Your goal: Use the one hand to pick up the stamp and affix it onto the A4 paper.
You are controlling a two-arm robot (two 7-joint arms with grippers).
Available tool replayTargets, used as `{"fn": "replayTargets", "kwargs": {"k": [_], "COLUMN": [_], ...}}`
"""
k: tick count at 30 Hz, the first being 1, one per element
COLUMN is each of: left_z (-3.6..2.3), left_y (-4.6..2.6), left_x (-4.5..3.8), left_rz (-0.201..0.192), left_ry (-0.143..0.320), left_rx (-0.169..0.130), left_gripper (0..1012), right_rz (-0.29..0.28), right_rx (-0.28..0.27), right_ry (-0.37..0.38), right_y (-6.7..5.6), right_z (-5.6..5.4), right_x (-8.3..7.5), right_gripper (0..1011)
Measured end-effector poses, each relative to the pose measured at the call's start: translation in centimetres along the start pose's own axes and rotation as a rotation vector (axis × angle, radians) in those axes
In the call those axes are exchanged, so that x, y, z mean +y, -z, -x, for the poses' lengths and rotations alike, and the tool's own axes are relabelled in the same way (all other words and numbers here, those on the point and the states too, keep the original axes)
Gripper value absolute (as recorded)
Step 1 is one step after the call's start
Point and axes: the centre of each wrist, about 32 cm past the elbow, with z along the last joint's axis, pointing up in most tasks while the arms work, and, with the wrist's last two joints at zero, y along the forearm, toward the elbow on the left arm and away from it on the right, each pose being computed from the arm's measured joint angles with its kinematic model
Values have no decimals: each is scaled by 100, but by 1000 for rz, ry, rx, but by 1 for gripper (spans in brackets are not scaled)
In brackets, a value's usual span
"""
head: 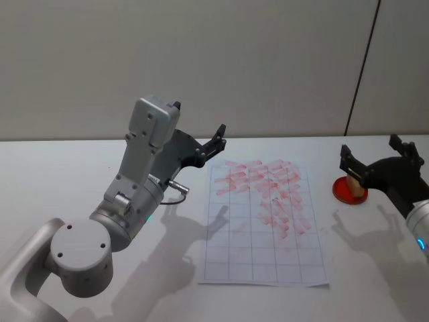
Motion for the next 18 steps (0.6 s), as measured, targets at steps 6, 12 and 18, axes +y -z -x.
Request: {"fn": "replayTargets", "kwargs": {"k": [6,12,18], "left_z": [0,0,0], "left_y": [0,0,0], "left_x": [0,0,0], "left_rz": [0,0,0], "left_ry": [0,0,0], "left_rx": [0,0,0], "left_gripper": [1001,1001,1001], "right_rz": [61,118,168], "right_rx": [-7,-15,-19], "right_ry": [37,64,83], "right_y": [39,96,164], "right_z": [-49,-100,-151], "right_x": [48,124,216], "right_gripper": [1001,1001,1001]}}
